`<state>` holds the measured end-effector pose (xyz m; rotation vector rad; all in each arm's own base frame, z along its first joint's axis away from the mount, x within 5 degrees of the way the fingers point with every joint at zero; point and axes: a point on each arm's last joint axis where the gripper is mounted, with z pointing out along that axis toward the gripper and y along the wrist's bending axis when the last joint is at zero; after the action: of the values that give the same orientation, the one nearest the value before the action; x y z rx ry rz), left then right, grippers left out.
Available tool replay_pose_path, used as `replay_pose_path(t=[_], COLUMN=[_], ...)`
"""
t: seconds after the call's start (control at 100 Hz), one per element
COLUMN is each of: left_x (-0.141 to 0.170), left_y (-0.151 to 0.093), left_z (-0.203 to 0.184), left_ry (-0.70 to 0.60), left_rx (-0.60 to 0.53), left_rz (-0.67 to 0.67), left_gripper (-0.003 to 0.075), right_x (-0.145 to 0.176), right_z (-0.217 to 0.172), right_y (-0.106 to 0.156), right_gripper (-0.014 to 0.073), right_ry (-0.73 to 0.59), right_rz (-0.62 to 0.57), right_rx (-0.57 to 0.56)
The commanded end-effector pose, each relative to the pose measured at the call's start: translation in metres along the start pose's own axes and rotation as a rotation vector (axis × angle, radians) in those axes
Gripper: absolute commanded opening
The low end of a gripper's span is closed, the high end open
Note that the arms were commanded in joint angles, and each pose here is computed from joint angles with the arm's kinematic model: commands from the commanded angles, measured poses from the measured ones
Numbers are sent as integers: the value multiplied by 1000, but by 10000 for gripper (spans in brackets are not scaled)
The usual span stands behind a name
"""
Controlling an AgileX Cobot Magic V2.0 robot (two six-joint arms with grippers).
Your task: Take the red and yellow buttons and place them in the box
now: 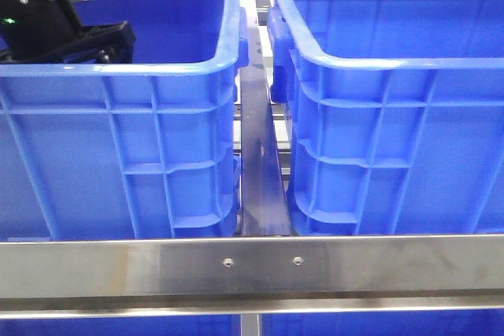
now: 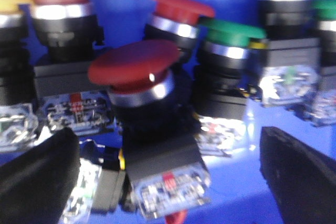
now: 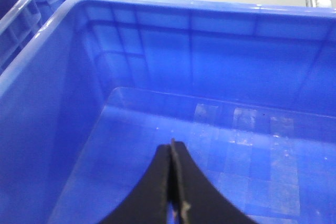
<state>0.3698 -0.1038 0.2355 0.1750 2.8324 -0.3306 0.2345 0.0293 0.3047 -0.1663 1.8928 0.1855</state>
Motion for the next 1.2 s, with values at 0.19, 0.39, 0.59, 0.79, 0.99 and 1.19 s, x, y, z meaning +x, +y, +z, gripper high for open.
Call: replay_pose_path(t=[0.19,0.39,0.59,0.79,0.99,1.19], left_x=[-8,-8,-2,15,37,55], left_y=[-9,-10,-22,-59,-104,-143], left_z=[-23,-31,-77,-123,-136,-135], left_ry=[-96,-120,-246,-377,-395,-386], left_rx=[32,36,58,114,191,262], left_rz=[-8,-5,49,194,335,442], left_gripper=[321,60,21,21,21,21], right_x=[-12,-12,-12,-9,-5,-2], right_z=[-7,-7,-6,-2,4,9], right_y=[1,1,1,1,3,4], right_gripper=[-70,-70,-70,-70,-70,-70], right_ry=[-50,-50,-47,-31,-5,16], right_rz=[0,0,0,2,6,10], right_rx=[-6,-6,-7,-14,-42,-71])
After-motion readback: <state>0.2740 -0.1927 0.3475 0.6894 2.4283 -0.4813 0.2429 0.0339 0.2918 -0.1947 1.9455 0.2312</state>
